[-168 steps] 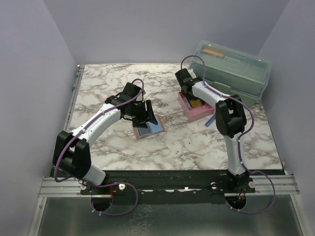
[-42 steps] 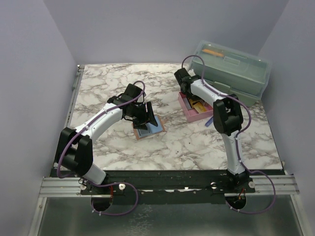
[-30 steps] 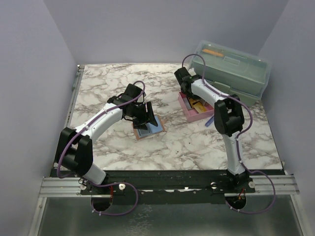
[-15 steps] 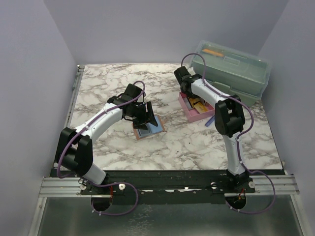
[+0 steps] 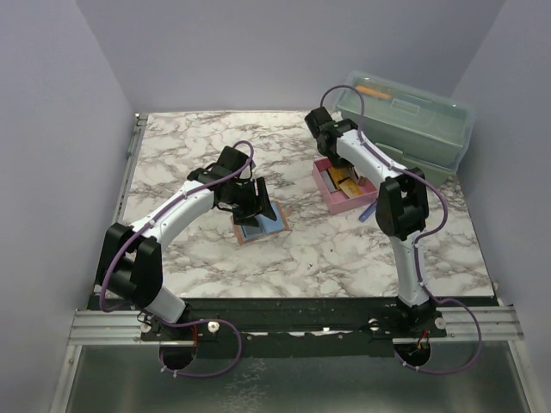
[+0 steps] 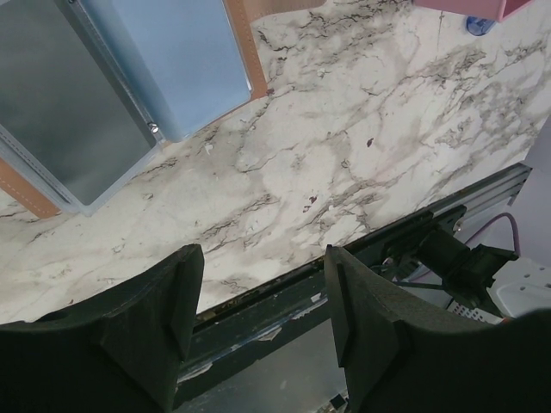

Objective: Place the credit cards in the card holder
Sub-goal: Pick up the credit card from the storage box.

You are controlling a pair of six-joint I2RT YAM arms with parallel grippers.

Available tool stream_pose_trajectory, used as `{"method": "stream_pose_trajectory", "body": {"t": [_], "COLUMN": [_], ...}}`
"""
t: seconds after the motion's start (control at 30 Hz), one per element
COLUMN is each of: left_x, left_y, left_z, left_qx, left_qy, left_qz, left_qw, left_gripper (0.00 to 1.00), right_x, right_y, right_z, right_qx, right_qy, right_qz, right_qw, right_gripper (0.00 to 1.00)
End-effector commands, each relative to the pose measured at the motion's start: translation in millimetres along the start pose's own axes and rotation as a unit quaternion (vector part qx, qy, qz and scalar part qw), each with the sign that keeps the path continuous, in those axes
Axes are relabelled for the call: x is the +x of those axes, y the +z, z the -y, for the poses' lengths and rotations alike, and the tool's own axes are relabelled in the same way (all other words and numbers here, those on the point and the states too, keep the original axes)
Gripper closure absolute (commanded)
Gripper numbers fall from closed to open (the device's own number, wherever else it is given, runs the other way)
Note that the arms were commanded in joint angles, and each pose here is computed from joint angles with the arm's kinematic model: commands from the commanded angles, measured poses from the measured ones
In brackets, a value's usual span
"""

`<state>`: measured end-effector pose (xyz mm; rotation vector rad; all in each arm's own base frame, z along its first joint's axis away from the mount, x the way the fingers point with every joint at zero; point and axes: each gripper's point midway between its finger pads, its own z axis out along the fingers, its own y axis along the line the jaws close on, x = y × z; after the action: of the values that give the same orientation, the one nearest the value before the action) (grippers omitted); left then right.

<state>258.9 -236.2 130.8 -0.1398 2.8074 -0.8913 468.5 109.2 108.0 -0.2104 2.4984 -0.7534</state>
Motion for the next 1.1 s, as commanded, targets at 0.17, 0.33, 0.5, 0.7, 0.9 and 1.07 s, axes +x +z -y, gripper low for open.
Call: {"method": "stream_pose_trajectory", "body": {"t": [0.17,0.33,0.5,0.7,0.9,1.07], "left_x": [2,5,6,-11,-19,-17], "left_y": [-1,-4,-12,-31,-31,-8], "left_z": [3,-1,-9,-30,-55,-73], "left_qx": [0.016,0.017,0.016,-0.005,-0.025,-0.054], "left_qy": [-0.015,-0.028,-0.045,-0.083,-0.120,-0.129], "left_qz": [-0.003,0.001,0.015,0.067,0.071,0.027], "left_qw": [1.000,0.999,0.999,0.994,0.990,0.990], "left_gripper": [0.36,0.36,0.36,0.35,0.29,0.24], "right_x": [31,38,36,28,4,-8], "right_y": [-23,-39,-53,-66,-97,-147], "right_z": [-18,-30,-38,-13,14,6], "right_qx": [-0.073,-0.128,-0.193,-0.175,-0.290,-0.424], "right_qy": [0.042,0.090,0.126,0.173,0.214,0.157], "right_qz": [-0.083,-0.097,-0.096,-0.071,0.009,0.075], "right_qw": [0.993,0.983,0.968,0.967,0.933,0.889], "right_gripper": [1.00,1.00,1.00,1.00,1.00,1.00]}}
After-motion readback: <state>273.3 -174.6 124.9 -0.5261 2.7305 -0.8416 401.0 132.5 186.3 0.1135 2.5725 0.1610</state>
